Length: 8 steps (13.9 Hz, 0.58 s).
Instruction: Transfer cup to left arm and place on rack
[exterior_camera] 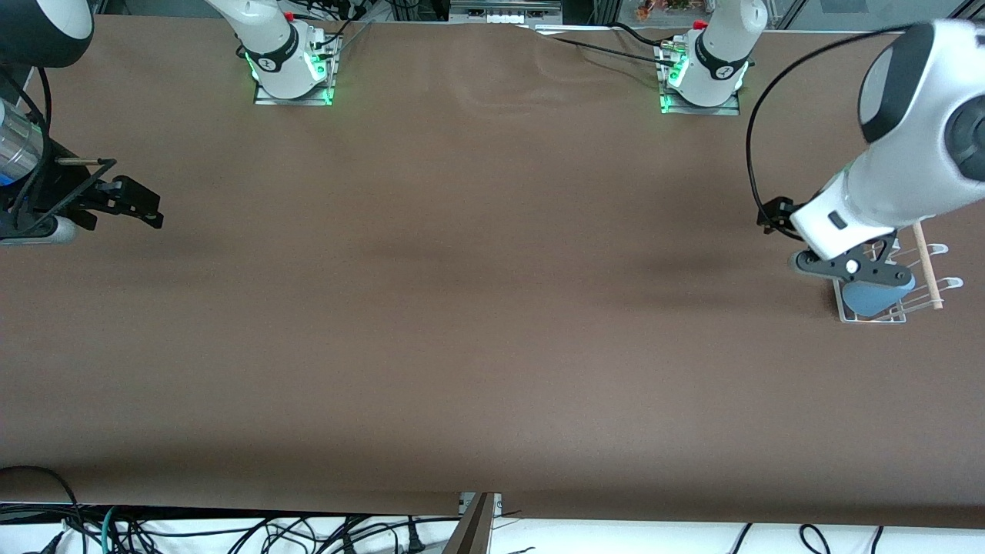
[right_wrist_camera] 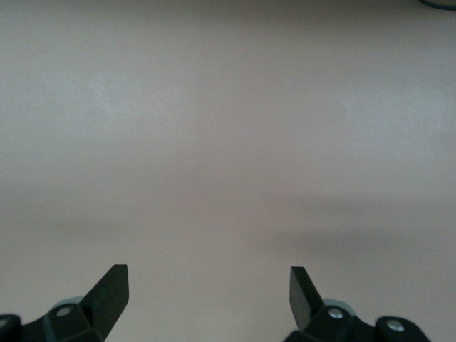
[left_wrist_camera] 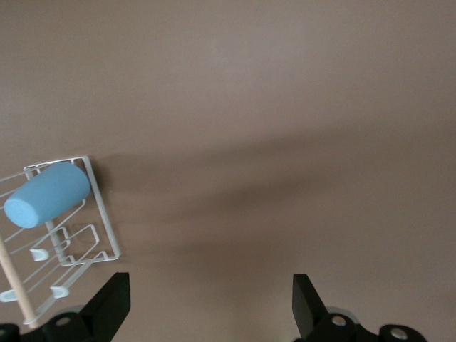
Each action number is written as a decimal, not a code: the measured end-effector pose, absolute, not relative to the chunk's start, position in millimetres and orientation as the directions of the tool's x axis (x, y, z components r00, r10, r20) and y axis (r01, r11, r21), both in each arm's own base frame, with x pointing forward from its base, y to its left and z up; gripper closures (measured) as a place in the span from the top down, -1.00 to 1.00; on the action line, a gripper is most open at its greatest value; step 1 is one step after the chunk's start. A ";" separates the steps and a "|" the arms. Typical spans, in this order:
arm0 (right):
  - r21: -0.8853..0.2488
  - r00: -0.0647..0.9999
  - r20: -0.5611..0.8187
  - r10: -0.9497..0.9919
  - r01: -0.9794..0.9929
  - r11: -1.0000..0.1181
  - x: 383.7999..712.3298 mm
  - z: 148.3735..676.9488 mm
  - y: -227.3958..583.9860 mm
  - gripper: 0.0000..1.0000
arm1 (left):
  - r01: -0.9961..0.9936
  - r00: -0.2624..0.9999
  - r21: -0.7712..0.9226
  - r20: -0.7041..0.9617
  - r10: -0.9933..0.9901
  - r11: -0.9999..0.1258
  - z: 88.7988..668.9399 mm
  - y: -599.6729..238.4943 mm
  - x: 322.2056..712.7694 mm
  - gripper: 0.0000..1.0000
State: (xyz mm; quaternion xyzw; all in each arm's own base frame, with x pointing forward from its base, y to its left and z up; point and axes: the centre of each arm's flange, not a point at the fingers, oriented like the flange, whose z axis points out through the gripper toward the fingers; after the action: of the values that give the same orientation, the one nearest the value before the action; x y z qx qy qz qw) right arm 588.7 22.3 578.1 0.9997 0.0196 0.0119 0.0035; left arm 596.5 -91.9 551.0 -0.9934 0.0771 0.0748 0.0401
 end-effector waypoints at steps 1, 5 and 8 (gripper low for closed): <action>0.007 0.999 0.024 0.039 0.039 -0.999 588.7 578.1 22.3 1.00 | -0.143 0.983 -0.061 -0.122 -0.134 -0.988 562.7 -93.0 593.9 1.00; 0.007 0.999 0.024 0.039 0.039 -0.999 588.7 578.1 22.1 1.00 | -0.068 0.998 -0.017 -0.007 -0.068 -0.998 590.9 -71.4 594.3 1.00; 0.007 0.999 0.024 0.039 0.039 -0.999 588.7 578.2 21.9 1.00 | -0.011 1.000 0.037 0.005 -0.010 -0.999 599.9 -42.9 578.2 1.00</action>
State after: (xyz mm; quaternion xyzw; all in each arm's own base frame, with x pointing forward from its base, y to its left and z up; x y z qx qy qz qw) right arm 588.7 21.9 578.2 0.9997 0.0193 0.0120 0.0035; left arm 578.2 -42.9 599.9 -0.9998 0.0052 -0.0022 -0.0185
